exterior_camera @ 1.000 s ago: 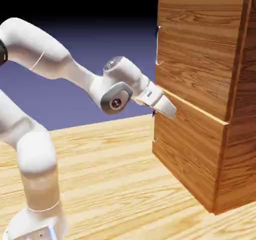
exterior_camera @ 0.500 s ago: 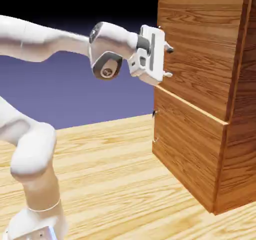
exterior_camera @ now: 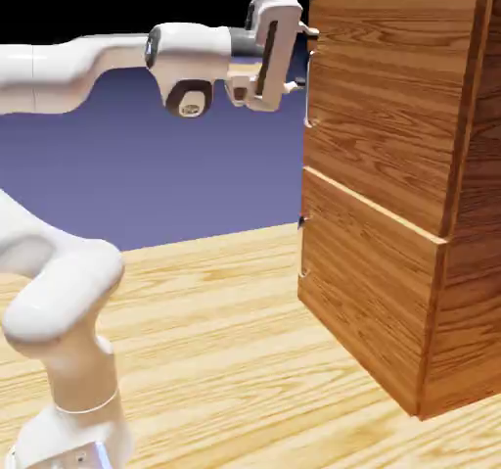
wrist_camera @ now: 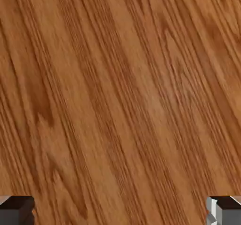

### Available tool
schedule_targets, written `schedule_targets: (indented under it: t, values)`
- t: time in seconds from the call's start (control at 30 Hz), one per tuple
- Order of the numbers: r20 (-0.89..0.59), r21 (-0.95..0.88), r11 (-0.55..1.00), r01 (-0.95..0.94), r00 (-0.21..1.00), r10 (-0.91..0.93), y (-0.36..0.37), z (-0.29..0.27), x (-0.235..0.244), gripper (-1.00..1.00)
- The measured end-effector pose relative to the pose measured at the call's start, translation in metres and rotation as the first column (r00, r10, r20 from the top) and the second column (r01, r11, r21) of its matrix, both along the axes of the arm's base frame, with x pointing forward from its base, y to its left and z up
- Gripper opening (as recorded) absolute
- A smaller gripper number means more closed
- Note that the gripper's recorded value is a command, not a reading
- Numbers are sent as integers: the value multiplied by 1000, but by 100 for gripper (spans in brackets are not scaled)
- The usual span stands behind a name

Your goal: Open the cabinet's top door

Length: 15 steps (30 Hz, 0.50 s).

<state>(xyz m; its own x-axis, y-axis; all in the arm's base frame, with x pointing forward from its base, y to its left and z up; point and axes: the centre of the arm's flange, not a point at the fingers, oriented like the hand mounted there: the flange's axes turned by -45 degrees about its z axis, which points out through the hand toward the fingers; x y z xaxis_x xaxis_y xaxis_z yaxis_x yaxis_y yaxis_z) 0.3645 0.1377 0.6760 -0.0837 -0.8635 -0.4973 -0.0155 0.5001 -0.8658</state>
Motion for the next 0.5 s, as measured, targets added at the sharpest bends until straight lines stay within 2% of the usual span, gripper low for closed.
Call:
schedule_targets:
  t: [0.23,0.5]
  values:
    - [79,421,907,-16,997,-19,54,-19,9,0]
    - [92,806,590,-46,995,-49,112,-74,32,0]
